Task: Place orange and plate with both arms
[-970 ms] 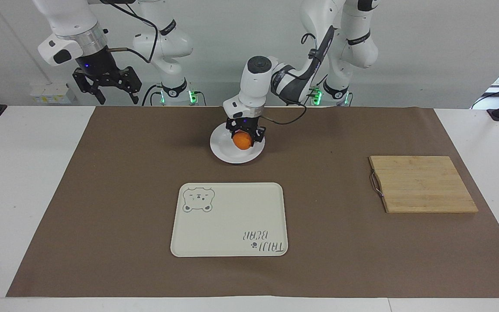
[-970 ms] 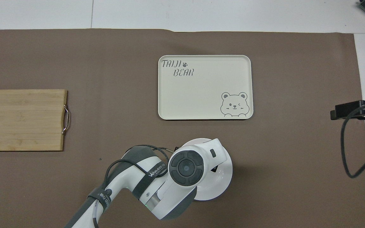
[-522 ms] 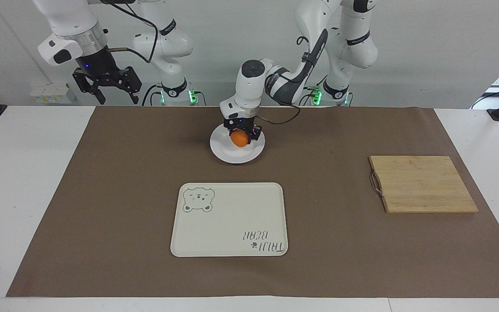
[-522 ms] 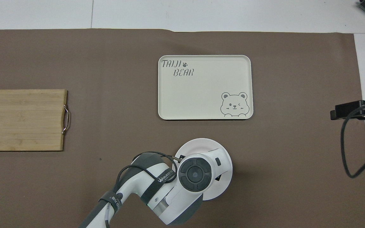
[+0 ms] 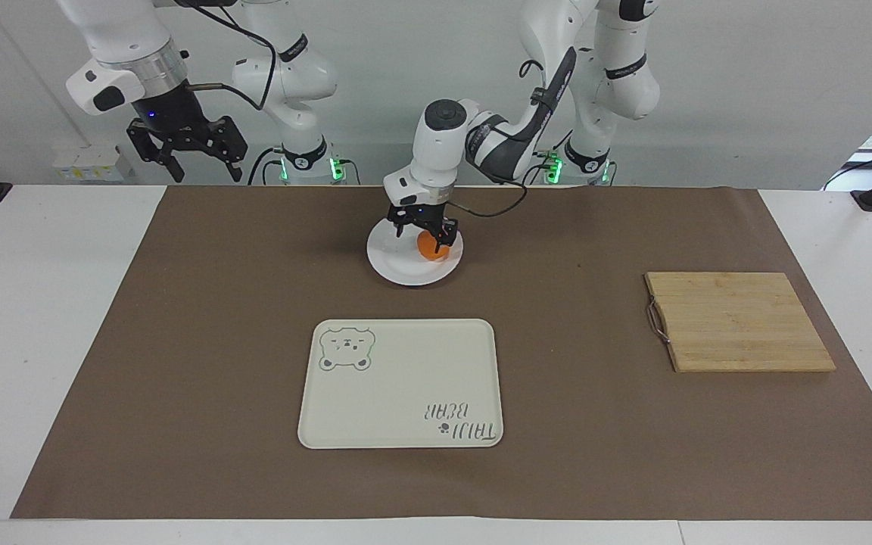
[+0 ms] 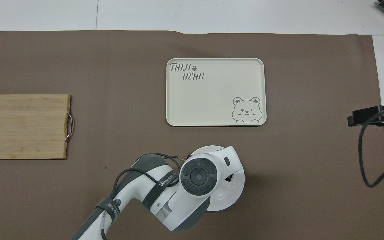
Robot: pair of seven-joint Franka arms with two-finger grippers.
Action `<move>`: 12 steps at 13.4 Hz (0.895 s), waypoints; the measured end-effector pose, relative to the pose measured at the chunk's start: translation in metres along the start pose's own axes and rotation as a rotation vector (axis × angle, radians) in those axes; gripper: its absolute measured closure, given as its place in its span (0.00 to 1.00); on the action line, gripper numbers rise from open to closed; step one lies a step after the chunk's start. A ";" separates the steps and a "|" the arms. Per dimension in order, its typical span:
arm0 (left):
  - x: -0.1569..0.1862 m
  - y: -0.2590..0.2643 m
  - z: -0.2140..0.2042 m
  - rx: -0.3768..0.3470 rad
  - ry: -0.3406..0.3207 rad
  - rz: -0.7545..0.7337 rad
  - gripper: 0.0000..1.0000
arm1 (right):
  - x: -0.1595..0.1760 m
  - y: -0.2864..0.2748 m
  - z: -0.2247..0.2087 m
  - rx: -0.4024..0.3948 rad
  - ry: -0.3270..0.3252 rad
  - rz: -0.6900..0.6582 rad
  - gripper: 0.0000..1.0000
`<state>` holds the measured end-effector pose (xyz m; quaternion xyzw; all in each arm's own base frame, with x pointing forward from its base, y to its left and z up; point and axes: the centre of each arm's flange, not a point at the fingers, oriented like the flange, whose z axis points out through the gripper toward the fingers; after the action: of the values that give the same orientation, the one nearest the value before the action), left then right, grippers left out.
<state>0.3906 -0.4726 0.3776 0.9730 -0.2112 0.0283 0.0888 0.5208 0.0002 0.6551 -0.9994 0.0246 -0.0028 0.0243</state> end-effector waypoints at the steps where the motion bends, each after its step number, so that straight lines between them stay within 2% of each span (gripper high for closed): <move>1: 0.010 -0.015 -0.013 -0.005 0.023 -0.028 0.00 | 0.000 0.000 0.000 0.000 0.000 0.000 0.00; 5: 0.043 -0.097 -0.059 0.013 0.100 -0.142 0.00 | 0.000 0.000 0.000 0.000 0.000 0.000 0.00; 8: 0.058 -0.181 -0.105 0.037 0.127 -0.181 0.00 | 0.000 0.000 0.000 0.000 0.000 0.000 0.00; 9: 0.060 -0.212 -0.126 0.050 0.115 -0.165 0.00 | 0.000 0.000 0.000 0.000 0.000 0.000 0.00; 12: 0.049 -0.296 -0.196 0.096 0.017 -0.124 0.00 | 0.000 0.000 0.000 0.000 0.000 0.000 0.00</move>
<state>0.5547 -0.1913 0.5271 0.9871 -0.1479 0.0413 0.0457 0.5208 0.0002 0.6551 -0.9994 0.0246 -0.0028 0.0243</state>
